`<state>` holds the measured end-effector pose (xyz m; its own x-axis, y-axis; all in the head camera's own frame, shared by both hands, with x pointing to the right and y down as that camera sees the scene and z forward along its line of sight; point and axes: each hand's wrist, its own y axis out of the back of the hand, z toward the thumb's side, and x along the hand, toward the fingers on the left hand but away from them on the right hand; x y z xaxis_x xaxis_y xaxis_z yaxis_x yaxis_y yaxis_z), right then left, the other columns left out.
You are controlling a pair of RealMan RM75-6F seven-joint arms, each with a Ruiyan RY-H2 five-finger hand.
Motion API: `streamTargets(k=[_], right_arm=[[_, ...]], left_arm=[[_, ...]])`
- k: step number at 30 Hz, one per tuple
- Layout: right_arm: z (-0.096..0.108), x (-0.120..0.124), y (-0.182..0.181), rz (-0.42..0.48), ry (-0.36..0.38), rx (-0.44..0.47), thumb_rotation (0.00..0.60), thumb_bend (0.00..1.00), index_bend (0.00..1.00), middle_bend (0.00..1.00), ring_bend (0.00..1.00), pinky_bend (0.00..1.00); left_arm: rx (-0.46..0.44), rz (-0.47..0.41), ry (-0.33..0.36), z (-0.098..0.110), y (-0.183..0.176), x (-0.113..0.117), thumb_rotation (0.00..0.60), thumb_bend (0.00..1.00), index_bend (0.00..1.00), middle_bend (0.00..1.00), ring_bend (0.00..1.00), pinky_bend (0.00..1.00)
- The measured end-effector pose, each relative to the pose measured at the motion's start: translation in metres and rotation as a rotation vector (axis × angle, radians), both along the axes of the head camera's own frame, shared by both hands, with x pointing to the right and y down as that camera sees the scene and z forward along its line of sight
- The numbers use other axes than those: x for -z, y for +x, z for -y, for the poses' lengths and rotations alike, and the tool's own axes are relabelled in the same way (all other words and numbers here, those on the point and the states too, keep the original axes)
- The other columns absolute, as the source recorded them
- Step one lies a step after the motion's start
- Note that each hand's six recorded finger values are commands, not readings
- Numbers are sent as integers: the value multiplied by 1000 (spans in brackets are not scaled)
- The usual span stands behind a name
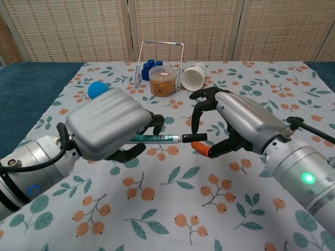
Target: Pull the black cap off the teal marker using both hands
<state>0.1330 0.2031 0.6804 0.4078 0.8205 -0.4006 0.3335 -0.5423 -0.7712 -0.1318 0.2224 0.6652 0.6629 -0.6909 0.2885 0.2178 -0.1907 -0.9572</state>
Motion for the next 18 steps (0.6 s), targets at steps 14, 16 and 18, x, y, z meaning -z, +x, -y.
streamTargets(k=[14, 16, 18], right_arm=[[8, -1, 15, -30, 9, -26, 600, 473, 749, 114, 0, 0], [10, -3, 20, -39, 7, -32, 600, 474, 749, 114, 0, 0], [10, -5, 26, -52, -2, -39, 600, 475, 749, 114, 0, 0]], left_arm=[[12, 34, -5, 5, -10, -8, 600, 538, 897, 995, 889, 1000], [15, 46, -5, 7, -14, -11, 600, 537, 897, 995, 889, 1000], [21, 59, -9, 9, -20, -16, 600, 537, 895, 993, 889, 1000]])
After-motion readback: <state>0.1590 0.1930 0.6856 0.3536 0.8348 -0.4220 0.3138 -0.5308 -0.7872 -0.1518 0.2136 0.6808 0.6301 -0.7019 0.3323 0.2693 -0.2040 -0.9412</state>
